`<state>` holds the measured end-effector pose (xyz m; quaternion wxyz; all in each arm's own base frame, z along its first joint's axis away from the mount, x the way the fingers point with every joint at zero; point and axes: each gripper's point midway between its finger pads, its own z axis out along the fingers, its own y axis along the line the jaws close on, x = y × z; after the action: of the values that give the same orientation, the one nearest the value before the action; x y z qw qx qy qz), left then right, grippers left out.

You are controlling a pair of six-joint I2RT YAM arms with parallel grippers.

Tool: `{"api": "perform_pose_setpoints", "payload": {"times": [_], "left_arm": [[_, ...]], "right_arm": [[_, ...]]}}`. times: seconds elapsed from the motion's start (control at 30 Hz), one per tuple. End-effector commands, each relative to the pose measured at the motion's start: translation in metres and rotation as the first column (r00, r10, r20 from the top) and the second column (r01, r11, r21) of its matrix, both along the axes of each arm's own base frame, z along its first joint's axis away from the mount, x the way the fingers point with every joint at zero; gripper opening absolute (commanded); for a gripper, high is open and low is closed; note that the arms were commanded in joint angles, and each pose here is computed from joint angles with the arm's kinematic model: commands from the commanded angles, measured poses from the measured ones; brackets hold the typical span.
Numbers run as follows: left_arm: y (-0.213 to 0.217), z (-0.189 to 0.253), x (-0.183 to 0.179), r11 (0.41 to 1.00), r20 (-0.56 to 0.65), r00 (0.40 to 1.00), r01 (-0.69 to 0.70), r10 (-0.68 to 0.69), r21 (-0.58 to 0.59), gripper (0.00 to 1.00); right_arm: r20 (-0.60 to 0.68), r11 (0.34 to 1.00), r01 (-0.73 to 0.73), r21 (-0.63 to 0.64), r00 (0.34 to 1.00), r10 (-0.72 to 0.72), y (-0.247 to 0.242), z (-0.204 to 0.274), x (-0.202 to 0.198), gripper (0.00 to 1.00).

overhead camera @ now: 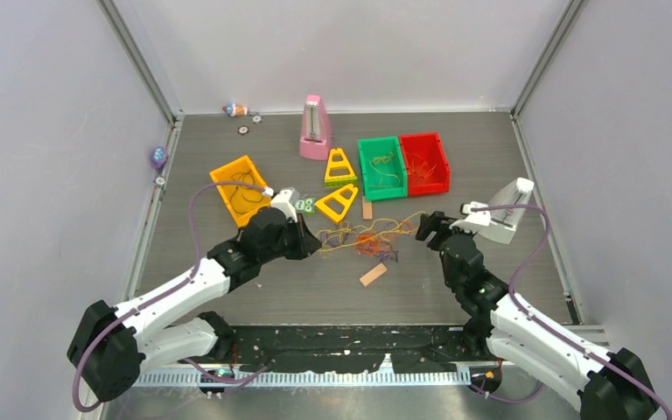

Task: Untangle the cables

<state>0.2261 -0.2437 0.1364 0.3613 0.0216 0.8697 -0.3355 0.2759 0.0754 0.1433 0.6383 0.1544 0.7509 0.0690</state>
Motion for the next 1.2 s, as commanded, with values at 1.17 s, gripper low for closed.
{"api": "perform_pose_setpoints", "payload": {"times": [1.17], "left_arm": [[0.017,-0.051,-0.029,0.969,0.013,0.982,0.186,-0.191,0.161,0.00]], "right_arm": [[-0.586,0.552,-0.822,-0.138,0.518,0.624,0.200,-0.095,-0.024,0.81]]}}
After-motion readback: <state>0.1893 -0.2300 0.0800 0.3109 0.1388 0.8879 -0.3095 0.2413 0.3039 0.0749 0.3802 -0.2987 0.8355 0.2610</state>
